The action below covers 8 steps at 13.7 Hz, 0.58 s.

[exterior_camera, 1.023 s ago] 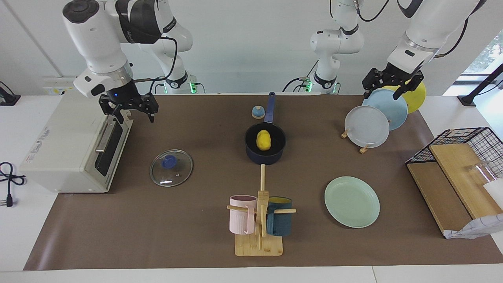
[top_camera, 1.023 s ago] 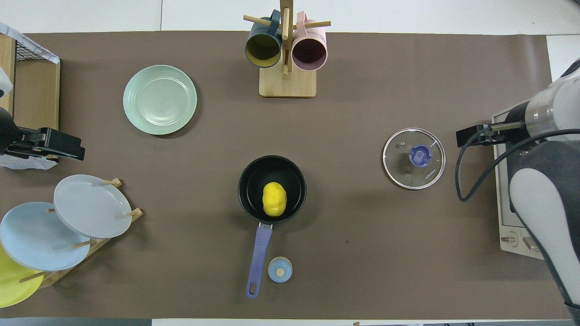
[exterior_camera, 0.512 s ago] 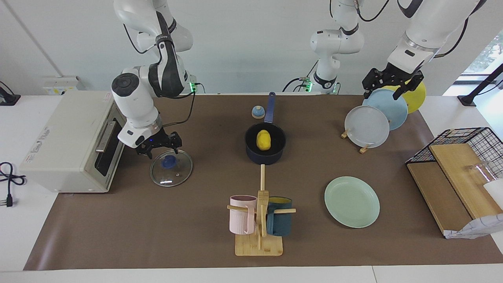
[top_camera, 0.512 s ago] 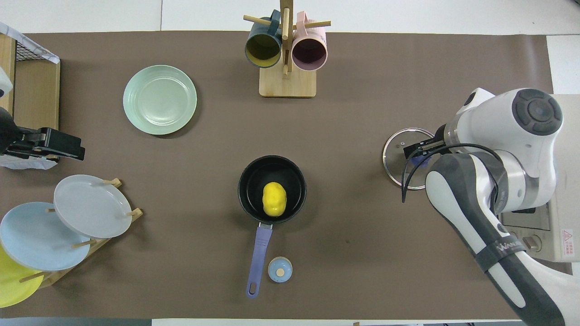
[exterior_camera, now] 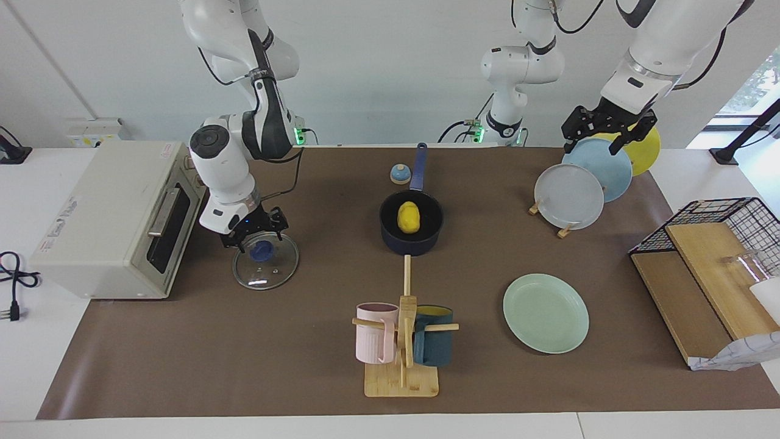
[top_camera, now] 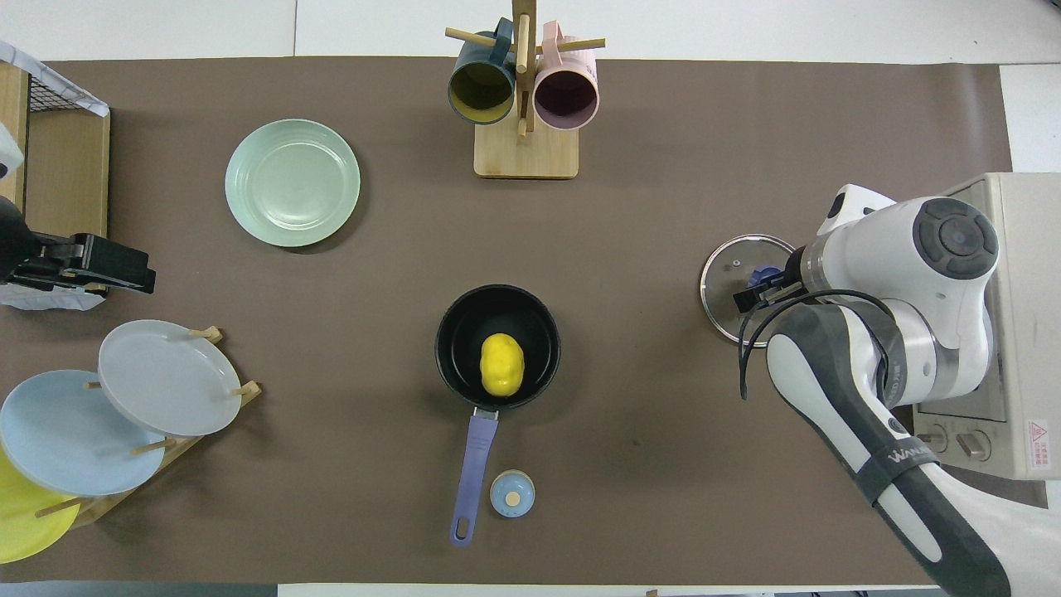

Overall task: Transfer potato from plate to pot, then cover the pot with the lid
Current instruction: 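Reach the right gripper to the glass lid's blue knob and grasp it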

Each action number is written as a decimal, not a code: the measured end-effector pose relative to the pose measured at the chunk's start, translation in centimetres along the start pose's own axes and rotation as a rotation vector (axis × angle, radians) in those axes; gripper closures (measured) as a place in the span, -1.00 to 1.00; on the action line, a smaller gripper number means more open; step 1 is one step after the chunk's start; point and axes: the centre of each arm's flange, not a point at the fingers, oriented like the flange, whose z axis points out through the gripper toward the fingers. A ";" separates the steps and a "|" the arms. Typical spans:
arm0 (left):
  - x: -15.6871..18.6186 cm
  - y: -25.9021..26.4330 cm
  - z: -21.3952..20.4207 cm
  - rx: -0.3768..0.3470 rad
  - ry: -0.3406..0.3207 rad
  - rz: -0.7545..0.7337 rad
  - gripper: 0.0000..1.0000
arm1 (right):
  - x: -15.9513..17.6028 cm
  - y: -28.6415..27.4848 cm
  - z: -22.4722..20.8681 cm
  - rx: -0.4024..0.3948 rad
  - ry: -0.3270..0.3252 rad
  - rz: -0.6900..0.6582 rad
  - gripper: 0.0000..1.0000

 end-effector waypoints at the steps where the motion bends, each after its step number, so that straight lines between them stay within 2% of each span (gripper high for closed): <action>1: 0.0 0.0 0.0 0.000 0.000 0.001 -1.00 | -0.2 0.5 0.4 -0.001 0.002 -0.003 -1.00; 4: 0.0 0.1 0.0 0.000 0.000 0.001 -1.00 | -0.7 1.7 1.6 0.001 -0.005 0.044 -1.00; 8: 0.0 0.1 0.0 0.000 0.000 0.002 -1.00 | -0.4 0.2 2.0 0.003 -0.008 0.072 -1.00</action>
